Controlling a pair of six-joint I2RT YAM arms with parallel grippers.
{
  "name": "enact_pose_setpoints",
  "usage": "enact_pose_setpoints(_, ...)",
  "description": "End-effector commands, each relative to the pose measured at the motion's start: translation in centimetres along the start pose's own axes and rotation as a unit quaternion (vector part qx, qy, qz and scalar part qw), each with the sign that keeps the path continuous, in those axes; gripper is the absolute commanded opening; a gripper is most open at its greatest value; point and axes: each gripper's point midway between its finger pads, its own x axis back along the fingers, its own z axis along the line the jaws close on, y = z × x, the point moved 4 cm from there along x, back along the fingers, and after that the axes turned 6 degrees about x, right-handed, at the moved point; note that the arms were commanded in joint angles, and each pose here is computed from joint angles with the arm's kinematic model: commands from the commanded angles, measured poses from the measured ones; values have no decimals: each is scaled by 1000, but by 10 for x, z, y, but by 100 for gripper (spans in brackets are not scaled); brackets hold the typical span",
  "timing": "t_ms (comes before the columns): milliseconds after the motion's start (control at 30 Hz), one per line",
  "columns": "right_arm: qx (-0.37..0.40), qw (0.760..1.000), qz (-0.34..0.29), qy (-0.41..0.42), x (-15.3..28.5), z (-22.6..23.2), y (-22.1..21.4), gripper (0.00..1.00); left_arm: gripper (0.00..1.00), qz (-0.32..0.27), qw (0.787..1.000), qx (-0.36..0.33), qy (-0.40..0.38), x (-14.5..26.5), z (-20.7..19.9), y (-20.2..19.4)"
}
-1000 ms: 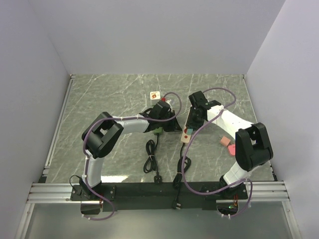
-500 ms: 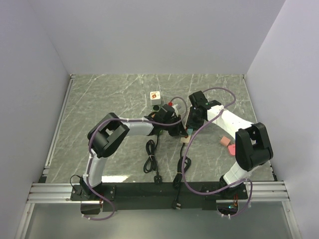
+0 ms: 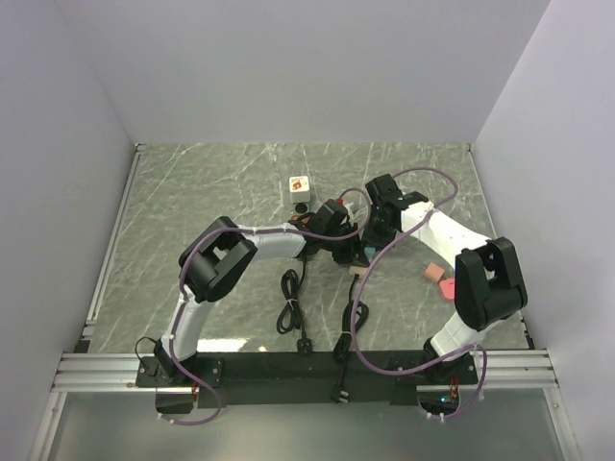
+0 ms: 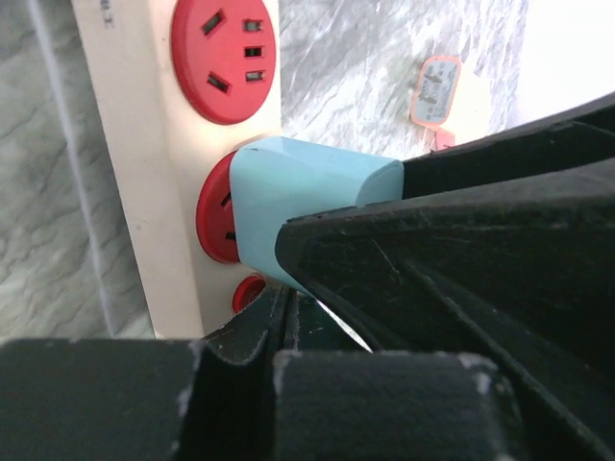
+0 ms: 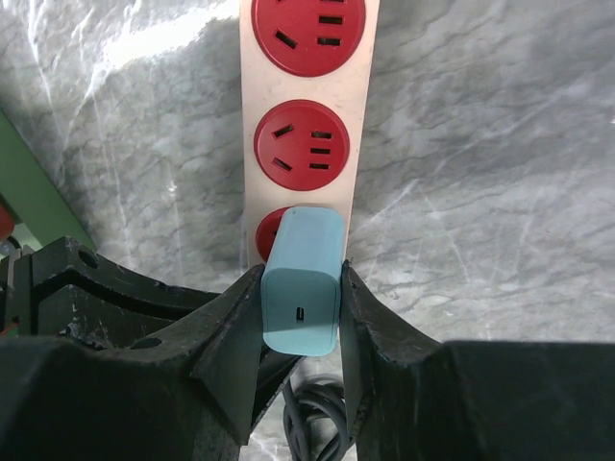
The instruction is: Pull the plug off the socket
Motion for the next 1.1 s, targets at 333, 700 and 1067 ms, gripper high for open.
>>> enact_pose_setpoints(333,-16,996,-69,62,56,18,27,0,0,7,990,27,140,-19,109,-13)
enact_pose_setpoints(700,-40,992,-98,73,57,16,31,0,0,14,990,35,138,-21,117,-11)
enact_pose_setpoints(1067,-39,990,-123,56,52,4,27,0,0,11,991,41,130,-23,117,-2)
